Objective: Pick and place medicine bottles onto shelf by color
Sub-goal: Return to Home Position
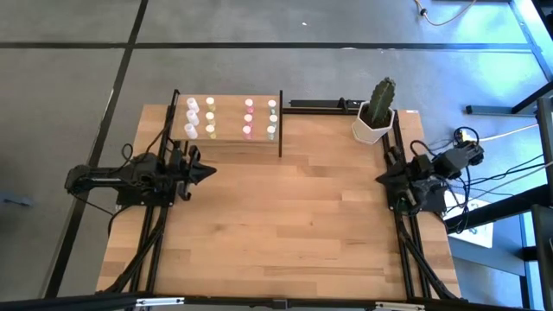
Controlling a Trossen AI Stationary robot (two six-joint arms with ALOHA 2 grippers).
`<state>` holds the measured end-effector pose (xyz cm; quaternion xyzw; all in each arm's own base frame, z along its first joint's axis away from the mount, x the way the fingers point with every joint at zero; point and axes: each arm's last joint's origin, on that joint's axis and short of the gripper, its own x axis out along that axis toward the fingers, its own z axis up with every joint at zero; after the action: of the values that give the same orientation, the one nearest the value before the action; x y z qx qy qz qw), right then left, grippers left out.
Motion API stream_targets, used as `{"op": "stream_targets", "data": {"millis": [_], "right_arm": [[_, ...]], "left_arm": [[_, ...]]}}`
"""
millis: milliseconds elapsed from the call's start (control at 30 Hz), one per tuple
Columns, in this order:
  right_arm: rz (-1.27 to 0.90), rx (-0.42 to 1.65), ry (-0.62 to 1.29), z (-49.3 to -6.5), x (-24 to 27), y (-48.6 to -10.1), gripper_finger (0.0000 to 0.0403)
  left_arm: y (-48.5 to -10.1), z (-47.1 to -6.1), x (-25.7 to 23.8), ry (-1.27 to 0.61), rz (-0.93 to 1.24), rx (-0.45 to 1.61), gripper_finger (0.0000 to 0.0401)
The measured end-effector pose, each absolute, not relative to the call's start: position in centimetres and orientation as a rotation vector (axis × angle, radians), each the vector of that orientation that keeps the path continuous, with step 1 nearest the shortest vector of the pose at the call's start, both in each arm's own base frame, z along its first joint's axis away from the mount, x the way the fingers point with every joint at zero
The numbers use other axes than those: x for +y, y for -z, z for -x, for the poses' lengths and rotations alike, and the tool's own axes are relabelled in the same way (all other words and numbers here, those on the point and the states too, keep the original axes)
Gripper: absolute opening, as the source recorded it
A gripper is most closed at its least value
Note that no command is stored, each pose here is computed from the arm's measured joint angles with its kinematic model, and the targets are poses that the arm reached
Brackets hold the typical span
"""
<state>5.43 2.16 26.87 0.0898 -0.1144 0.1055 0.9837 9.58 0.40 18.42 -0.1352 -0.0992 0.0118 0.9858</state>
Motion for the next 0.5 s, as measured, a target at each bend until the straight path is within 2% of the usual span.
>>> {"op": "stream_targets", "data": {"millis": [500], "right_arm": [[-0.118, -0.153, -0.207, -7.8, 3.6, -21.1, 0.0005]], "left_arm": [[-17.4, -9.7, 0.4, -0.044, 0.2, -0.093, 0.0]]}}
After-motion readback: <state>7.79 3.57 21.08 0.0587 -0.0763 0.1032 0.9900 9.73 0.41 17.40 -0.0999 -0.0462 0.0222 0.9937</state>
